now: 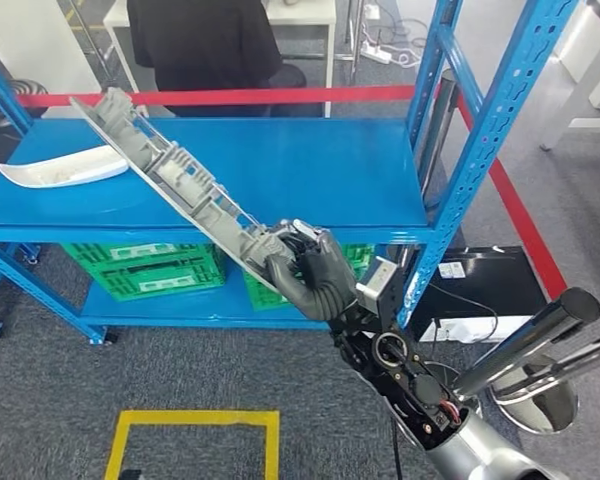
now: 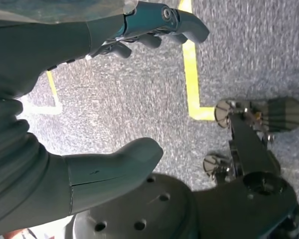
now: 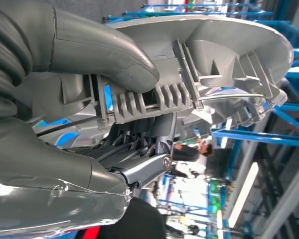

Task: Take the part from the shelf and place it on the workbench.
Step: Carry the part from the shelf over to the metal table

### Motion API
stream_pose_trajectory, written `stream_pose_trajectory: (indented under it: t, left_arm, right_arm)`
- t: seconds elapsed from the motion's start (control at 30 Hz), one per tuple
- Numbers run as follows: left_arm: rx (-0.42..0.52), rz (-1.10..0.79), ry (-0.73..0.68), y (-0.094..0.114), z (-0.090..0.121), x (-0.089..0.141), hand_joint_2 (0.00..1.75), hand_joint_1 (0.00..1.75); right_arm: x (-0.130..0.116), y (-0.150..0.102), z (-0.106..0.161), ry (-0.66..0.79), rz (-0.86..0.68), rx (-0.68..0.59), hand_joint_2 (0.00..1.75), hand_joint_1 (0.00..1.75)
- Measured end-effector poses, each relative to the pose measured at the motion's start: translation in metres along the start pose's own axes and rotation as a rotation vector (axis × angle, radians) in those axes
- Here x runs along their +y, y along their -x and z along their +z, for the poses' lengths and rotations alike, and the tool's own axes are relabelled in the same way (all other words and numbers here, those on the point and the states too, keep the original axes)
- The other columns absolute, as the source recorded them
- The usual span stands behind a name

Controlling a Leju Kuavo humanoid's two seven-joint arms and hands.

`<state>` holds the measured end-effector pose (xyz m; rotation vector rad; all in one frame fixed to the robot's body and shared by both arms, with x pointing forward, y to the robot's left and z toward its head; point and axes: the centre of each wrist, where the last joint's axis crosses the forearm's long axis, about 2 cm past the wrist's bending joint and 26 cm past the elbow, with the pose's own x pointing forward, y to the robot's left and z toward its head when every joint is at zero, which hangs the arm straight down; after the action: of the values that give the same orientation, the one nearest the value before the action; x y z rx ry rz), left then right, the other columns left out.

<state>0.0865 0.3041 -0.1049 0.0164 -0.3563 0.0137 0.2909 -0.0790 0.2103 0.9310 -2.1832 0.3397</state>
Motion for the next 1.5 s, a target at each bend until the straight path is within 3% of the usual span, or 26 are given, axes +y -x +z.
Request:
stream_pose_trajectory:
  t: [1.5]
  left_arm:
    - [-0.005, 0.006, 0.008, 0.0006, 0.0001, -0.0043, 1.75, 0.0]
  right_arm:
    - [-0.0069, -0.0077, 0.0093, 0.033, 0.056, -0.021, 1.75, 1.75]
